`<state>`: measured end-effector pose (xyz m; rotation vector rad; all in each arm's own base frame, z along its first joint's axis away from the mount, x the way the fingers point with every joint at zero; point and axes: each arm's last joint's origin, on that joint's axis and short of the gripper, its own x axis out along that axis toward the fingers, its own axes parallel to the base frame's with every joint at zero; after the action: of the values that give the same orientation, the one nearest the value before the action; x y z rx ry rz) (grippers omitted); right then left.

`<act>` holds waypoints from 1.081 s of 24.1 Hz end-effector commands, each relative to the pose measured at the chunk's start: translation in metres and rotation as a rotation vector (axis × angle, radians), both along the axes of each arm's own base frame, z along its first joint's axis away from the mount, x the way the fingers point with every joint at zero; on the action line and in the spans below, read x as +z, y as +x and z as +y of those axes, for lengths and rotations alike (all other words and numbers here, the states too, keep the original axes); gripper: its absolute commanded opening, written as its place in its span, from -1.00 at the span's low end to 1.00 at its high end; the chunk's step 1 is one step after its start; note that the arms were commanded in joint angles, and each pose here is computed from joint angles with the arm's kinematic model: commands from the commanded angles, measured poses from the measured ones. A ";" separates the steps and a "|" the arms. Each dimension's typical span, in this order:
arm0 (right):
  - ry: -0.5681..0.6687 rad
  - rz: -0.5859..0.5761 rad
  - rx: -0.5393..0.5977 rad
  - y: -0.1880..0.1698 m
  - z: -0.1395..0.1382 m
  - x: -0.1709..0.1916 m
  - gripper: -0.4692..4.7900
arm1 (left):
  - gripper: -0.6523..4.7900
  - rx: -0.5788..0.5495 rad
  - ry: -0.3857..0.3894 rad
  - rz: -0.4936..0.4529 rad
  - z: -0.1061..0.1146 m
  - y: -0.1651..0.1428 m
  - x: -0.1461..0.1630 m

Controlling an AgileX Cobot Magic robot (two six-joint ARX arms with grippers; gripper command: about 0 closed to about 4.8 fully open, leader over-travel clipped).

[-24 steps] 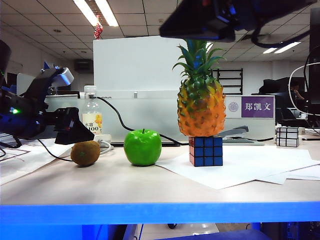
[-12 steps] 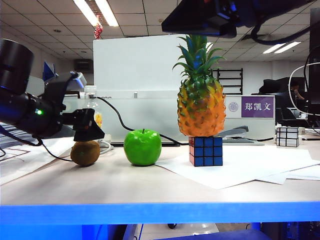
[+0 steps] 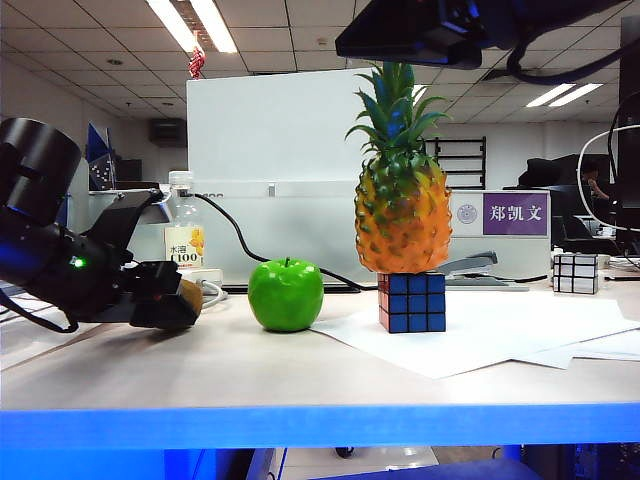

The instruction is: Arrange all the fruits from large to small from left to right in a row.

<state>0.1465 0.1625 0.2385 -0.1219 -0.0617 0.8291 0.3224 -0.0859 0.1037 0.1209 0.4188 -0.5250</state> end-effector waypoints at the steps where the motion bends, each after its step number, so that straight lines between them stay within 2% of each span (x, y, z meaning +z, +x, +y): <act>1: 0.021 -0.023 -0.003 0.000 -0.001 0.005 -0.83 | -0.50 0.023 0.000 -0.037 0.000 0.003 0.005; 3: 0.027 -0.029 -0.003 -0.001 -0.001 0.006 -0.83 | -0.78 0.027 -0.005 -0.038 0.000 0.003 0.005; 4: 0.029 -0.031 -0.003 -0.001 -0.002 0.007 -0.83 | -0.78 0.026 -0.012 -0.036 0.000 0.003 0.005; 6: 0.035 -0.036 -0.003 -0.002 -0.003 0.009 -0.83 | -0.78 -0.022 -0.055 -0.020 -0.002 0.003 0.006; 7: 0.038 -0.038 -0.003 -0.003 -0.004 0.011 -0.82 | -0.78 -0.081 -0.103 -0.004 -0.004 0.001 0.009; 10: 0.005 -0.065 -0.023 -0.007 -0.010 0.014 -0.83 | -0.78 -0.140 -0.153 -0.006 -0.005 -0.001 0.020; 12: -0.042 -0.084 -0.118 -0.010 -0.017 0.017 -0.83 | -0.78 -0.145 -0.158 -0.034 -0.005 -0.004 0.034; 14: -0.067 -0.104 -0.224 -0.015 -0.026 0.022 -0.83 | -0.78 -0.168 -0.123 -0.039 -0.004 -0.010 0.050; 15: -0.058 -0.112 -0.271 -0.019 -0.033 0.027 -0.83 | -0.78 -0.204 -0.082 -0.017 -0.004 -0.019 0.060; 18: -0.020 -0.137 -0.359 -0.029 -0.048 0.038 -0.82 | -0.78 -0.267 -0.049 0.036 -0.010 -0.039 0.080; 19: -0.003 -0.144 -0.405 -0.034 -0.054 0.042 -0.82 | -0.78 -0.348 -0.091 0.039 -0.020 -0.050 0.090; 20: 0.002 -0.148 -0.427 -0.036 -0.058 0.044 -0.83 | -0.78 -0.377 -0.108 0.037 -0.026 -0.054 0.095; 21: -0.003 -0.161 -0.476 -0.041 -0.065 0.046 -0.83 | -0.78 -0.446 -0.121 0.022 -0.044 -0.065 0.102; 22: -0.008 -0.164 -0.495 -0.042 -0.068 0.047 -0.82 | -0.78 -0.479 -0.122 0.015 -0.053 -0.070 0.104; 25: -0.017 -0.157 -0.644 -0.050 -0.081 0.049 -0.82 | -0.78 -0.692 -0.129 -0.008 -0.101 -0.101 0.106; 26: -0.013 -0.156 -0.666 -0.052 -0.084 0.050 -0.83 | -0.78 -0.714 -0.128 -0.016 -0.108 -0.107 0.107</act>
<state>0.0964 0.0822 0.2870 -0.2039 -0.1607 0.2070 0.2228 -0.1838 0.2062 0.1382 0.3635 -1.2124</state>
